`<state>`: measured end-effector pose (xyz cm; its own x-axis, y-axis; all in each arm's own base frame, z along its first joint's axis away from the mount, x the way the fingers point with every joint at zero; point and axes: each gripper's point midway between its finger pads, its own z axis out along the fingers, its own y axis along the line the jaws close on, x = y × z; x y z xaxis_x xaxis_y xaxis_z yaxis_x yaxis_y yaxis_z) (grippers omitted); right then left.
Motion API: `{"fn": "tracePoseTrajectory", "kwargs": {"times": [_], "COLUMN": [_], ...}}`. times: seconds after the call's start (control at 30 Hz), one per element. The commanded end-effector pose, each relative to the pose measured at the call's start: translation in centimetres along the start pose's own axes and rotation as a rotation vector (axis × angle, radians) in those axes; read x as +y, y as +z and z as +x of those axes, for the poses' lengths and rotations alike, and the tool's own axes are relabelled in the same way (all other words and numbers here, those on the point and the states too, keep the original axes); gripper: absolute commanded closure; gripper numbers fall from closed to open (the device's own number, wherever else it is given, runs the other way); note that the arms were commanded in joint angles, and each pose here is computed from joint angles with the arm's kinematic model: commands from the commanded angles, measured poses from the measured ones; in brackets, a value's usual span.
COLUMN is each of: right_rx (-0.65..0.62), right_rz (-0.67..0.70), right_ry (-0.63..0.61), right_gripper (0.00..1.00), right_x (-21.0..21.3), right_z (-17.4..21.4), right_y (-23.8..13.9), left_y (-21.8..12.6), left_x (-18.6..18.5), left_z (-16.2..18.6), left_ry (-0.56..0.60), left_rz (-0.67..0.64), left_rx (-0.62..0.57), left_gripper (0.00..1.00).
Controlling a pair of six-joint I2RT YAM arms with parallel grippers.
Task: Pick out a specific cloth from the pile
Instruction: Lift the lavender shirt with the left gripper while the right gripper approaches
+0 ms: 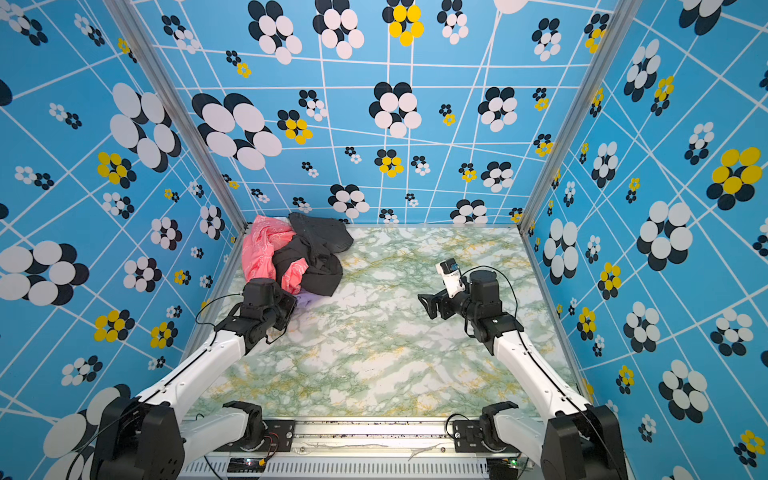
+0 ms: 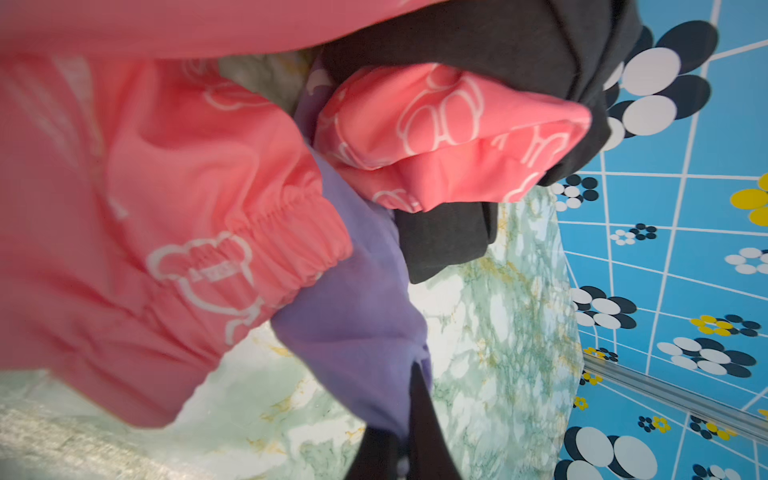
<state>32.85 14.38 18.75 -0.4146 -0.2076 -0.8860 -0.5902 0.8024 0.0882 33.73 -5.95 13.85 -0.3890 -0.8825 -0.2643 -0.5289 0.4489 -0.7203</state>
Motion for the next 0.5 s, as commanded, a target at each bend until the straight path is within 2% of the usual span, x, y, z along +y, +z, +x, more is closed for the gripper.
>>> {"fn": "tracePoseTrajectory", "kwargs": {"times": [0.0, 0.47], "right_rx": [0.018, 0.024], "right_rz": [-0.025, -0.023], "right_ry": [-0.009, -0.014], "right_gripper": [0.01, 0.01], "right_x": [0.6, 0.7], "right_z": [0.1, -0.2], "right_y": [0.0, 0.4], "left_y": [-1.6, -6.7], "left_x": [-2.0, -10.0], "left_z": [-1.7, -5.1], "left_ry": [0.081, 0.246], "left_rz": [0.028, 0.21], "left_rx": [-0.053, -0.172], "left_gripper": [1.0, 1.0]}}
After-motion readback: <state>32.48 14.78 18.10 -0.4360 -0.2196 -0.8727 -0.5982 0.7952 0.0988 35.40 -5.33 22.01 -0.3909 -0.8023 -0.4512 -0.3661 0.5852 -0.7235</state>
